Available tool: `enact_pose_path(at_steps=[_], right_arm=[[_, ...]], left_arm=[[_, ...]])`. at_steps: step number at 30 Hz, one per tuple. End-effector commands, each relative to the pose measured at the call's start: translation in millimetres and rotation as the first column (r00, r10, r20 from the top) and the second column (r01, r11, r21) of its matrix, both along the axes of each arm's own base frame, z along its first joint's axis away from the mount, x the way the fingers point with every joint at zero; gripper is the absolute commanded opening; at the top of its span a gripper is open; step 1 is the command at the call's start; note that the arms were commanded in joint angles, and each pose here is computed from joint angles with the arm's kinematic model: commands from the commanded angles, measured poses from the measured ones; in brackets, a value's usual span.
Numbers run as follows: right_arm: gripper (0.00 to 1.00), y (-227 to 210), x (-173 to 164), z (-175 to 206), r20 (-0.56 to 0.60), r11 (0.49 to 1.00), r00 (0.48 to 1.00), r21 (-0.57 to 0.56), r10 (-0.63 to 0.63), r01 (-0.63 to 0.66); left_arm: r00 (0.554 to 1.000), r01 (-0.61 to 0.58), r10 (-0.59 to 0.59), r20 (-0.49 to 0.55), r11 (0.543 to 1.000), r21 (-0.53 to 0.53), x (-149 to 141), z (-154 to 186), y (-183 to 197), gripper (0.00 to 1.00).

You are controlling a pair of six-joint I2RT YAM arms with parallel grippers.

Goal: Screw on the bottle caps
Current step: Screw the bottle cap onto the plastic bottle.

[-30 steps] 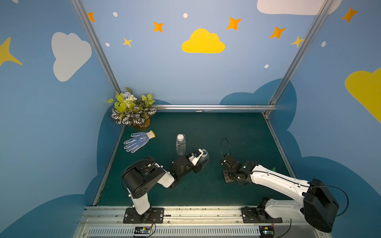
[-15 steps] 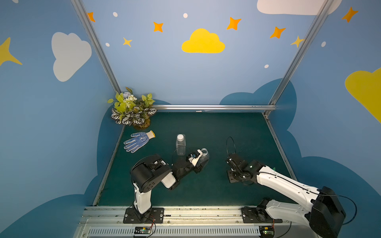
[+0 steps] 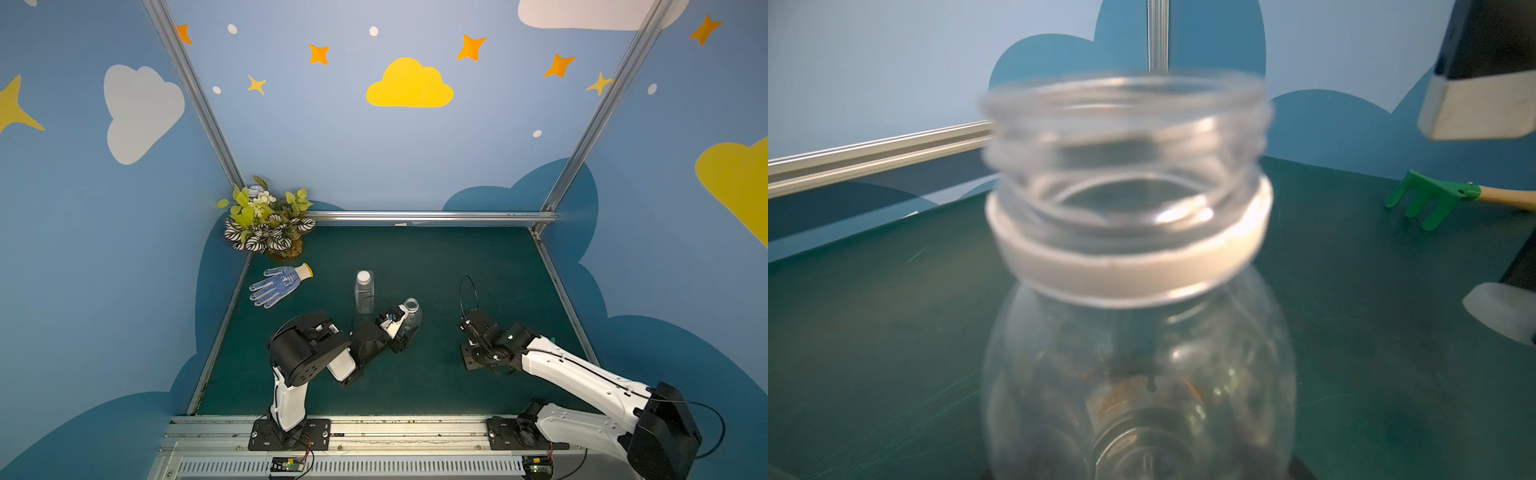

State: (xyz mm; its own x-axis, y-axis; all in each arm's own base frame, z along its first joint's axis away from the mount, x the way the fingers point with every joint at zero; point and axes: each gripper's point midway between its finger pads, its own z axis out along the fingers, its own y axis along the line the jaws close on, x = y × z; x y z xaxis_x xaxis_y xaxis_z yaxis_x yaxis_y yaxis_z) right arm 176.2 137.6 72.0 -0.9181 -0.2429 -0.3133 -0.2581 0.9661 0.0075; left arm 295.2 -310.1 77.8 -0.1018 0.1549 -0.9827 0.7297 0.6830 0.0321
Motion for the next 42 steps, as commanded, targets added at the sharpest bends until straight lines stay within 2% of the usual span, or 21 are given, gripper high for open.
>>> enact_pose_path(at_steps=[1, 11, 19, 25, 32, 35, 42], right_arm=[[0.31, 1.9, 1.3, 11.6, 0.007, 1.000, 1.000, 0.015, 0.003, -0.003], [0.29, 3.2, 2.7, 15.1, 0.006, 1.000, 1.000, 0.013, 0.006, -0.006], [0.29, 5.1, 8.5, 23.6, 0.018, 1.000, 1.000, 0.004, 0.009, -0.009], [0.28, 3.8, 17.5, 33.1, 0.038, 1.000, 0.999, -0.003, 0.003, -0.002], [0.28, -1.8, 37.9, 52.2, 0.076, 0.999, 0.996, 0.022, -0.036, 0.034], [0.27, -7.5, 49.2, 56.4, 0.081, 0.998, 0.995, 0.020, -0.059, 0.058], [0.26, -2.1, 79.6, 58.1, 0.061, 0.995, 0.994, 0.040, -0.092, 0.090]], left_arm=[[1.000, -0.020, 0.020, -0.008, 1.000, 0.005, 1.2, -4.0, 3.0, 0.71], [1.000, -0.023, 0.023, -0.021, 1.000, 0.005, 4.2, -9.6, 0.6, 0.71], [1.000, 0.010, -0.010, -0.020, 1.000, -0.007, 8.1, -8.0, -4.7, 0.57], [0.993, 0.113, -0.115, -0.038, 0.992, -0.051, 1.4, -3.8, -21.7, 0.52], [0.960, 0.265, -0.271, -0.064, 0.960, -0.088, -17.4, -4.6, -42.0, 0.46], [0.939, 0.325, -0.334, -0.088, 0.940, -0.101, -28.4, -8.6, -48.2, 0.46], [0.914, 0.385, -0.393, -0.097, 0.918, -0.092, -42.8, -17.3, -60.0, 0.47]])
